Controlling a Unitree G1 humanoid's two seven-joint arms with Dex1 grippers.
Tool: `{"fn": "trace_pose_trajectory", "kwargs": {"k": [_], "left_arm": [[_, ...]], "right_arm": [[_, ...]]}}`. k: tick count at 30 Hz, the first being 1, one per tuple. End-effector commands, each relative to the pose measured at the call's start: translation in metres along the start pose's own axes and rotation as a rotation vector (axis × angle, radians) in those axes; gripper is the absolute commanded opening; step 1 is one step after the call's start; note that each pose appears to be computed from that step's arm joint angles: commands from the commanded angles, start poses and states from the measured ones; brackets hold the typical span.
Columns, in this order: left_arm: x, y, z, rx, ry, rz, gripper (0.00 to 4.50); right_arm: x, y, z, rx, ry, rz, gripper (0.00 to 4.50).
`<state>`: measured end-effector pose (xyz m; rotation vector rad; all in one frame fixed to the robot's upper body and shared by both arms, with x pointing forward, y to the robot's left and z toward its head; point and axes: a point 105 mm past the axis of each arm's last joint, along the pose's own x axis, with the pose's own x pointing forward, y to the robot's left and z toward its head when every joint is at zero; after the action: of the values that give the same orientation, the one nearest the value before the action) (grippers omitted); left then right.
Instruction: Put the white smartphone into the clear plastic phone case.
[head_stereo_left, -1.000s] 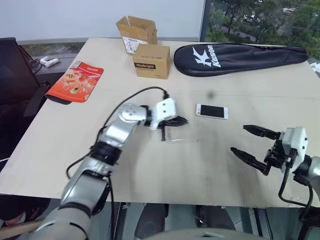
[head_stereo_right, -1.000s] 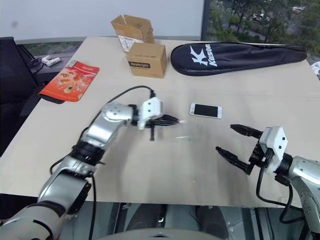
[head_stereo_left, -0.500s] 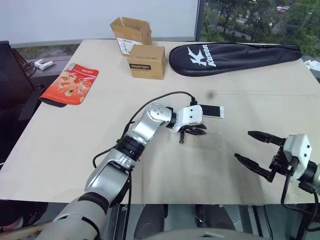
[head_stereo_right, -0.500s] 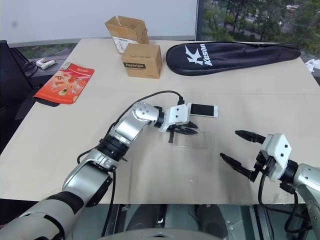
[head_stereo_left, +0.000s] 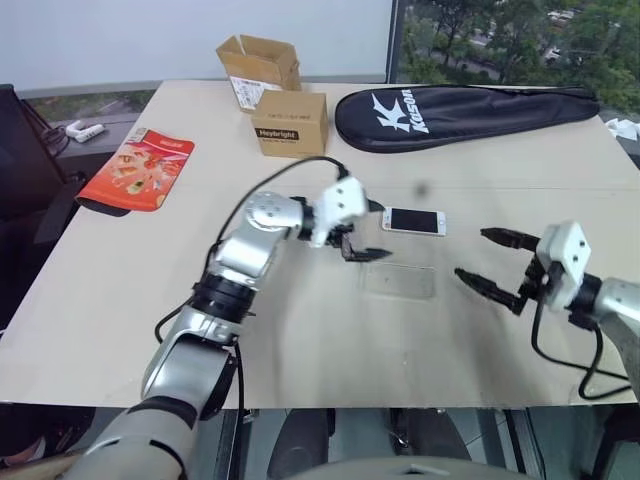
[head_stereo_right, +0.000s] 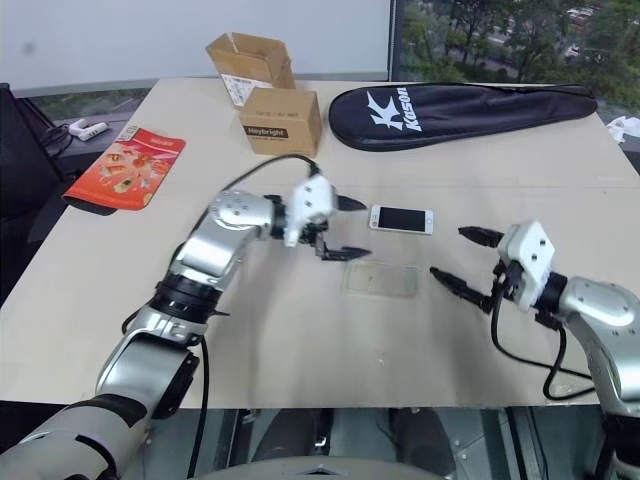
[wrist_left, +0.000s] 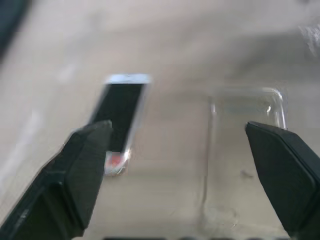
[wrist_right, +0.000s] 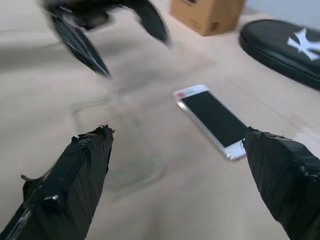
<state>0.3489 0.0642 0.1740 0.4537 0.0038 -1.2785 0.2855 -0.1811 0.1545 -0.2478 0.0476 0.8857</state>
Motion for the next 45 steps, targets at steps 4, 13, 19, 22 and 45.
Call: {"fn": "trace_pose_trajectory", "kwargs": {"k": [4,13,19,22,45], "left_arm": [[-0.066,0.01,0.011,-0.142,-0.084,0.231,4.43],[-0.11,-0.023,0.001,-0.235,-0.011,0.372,4.43],[-0.106,-0.052,0.003,-0.289,-0.012,0.275,4.43],[-0.109,-0.058,0.002,-0.303,0.005,0.247,4.43],[-0.108,-0.06,-0.014,-0.305,0.038,0.232,4.5]], "right_arm": [[0.029,-0.04,-0.02,0.003,0.096,0.04,4.5],[0.083,-0.083,-0.018,0.004,0.113,0.037,4.5],[0.103,-0.09,-0.023,0.105,0.182,0.042,4.5],[0.104,-0.087,-0.034,0.109,0.257,0.069,4.5],[0.088,-0.073,-0.06,-0.054,0.409,0.221,3.99]]}}
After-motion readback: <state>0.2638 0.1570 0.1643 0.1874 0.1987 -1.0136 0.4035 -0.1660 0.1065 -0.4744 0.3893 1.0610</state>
